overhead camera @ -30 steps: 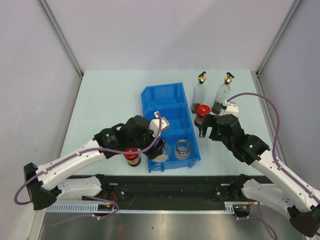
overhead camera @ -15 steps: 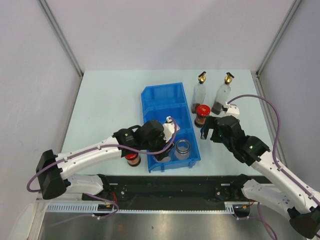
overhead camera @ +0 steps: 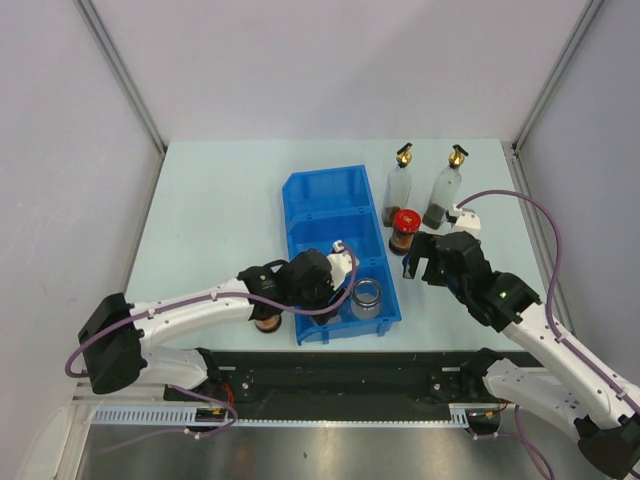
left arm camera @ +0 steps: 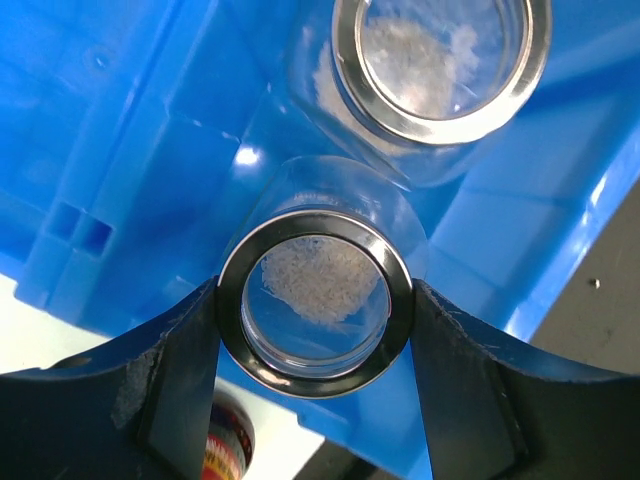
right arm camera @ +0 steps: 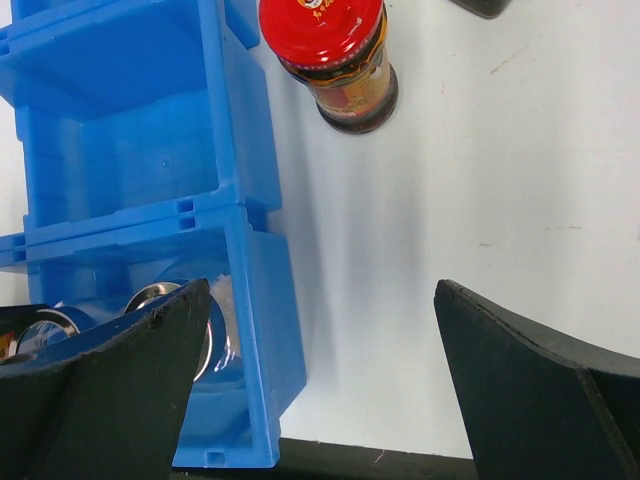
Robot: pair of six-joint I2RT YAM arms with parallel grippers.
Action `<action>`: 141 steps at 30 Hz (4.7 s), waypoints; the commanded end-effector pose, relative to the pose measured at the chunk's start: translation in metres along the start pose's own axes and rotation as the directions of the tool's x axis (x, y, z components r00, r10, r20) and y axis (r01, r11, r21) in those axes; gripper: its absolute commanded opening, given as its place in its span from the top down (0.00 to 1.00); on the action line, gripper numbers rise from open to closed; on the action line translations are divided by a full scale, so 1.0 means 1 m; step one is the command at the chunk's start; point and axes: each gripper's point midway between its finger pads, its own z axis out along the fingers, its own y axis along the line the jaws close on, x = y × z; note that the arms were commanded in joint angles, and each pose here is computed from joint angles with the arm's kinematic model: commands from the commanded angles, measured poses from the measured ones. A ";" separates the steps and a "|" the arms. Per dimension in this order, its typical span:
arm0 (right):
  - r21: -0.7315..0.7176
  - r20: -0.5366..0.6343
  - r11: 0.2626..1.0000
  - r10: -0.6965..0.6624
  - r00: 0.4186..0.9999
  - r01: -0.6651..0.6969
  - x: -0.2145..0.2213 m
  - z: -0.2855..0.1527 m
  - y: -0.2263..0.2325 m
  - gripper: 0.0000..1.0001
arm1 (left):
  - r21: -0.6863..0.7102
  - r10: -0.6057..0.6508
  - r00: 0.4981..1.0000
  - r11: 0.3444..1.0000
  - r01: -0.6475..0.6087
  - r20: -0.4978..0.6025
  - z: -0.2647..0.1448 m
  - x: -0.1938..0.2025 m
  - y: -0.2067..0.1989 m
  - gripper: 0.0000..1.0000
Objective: Organize the condiment bottles
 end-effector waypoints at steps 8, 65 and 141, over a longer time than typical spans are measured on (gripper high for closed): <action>-0.012 0.002 1.000 0.024 1.000 -0.024 0.000 -0.002 0.001 0.00 | -0.010 -0.036 0.997 0.999 0.036 0.068 0.011 -0.011 -0.001 0.83; 0.013 -0.007 0.999 0.036 0.999 -0.036 0.006 0.001 -0.005 0.00 | -0.446 -0.543 0.756 0.611 0.655 0.365 -0.123 0.040 0.105 0.00; 0.014 0.000 0.999 0.050 0.999 -0.050 0.013 0.007 -0.013 0.00 | -0.314 -0.389 0.844 0.802 0.507 0.370 -0.056 -0.174 0.144 1.00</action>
